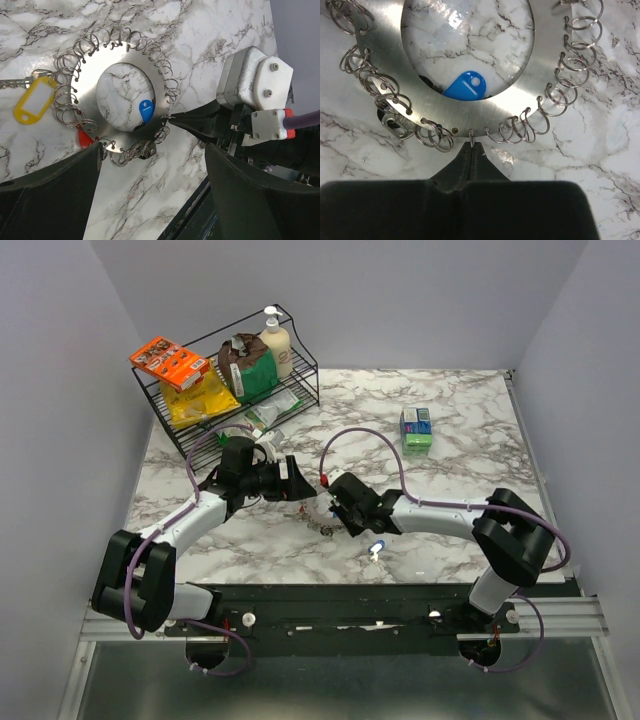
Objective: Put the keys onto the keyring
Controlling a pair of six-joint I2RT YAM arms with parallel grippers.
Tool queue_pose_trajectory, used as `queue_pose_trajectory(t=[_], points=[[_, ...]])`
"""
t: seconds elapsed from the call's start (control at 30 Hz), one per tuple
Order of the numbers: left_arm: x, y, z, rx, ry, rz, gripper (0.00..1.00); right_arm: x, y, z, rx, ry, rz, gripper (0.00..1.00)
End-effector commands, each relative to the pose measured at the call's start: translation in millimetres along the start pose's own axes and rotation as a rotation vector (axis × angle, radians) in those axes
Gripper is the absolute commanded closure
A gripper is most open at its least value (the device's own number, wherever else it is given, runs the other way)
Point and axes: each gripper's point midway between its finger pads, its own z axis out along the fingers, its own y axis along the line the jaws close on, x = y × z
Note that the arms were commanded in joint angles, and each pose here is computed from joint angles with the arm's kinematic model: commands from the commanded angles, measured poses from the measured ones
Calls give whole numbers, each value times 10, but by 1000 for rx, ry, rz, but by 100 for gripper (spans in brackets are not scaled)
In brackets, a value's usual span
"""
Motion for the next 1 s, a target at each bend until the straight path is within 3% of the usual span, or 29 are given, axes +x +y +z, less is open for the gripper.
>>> queue_pose_trajectory(t=[0.0, 0.37, 0.6, 0.77, 0.97], points=[[-27, -6, -53, -12, -5, 24, 9, -196, 141, -239, -84, -33, -22, 99], [-18, 24, -50, -26, 6, 32, 9, -227, 435, -434, -263, 58, -55, 99], [13, 50, -52, -37, 24, 29, 9, -81, 542, -248, -295, 152, -52, 98], [30, 82, -62, -57, 33, 31, 9, -223, 530, -271, -275, 114, -20, 90], [48, 88, -69, -60, 37, 26, 9, -392, 489, -404, -258, 45, 33, 63]])
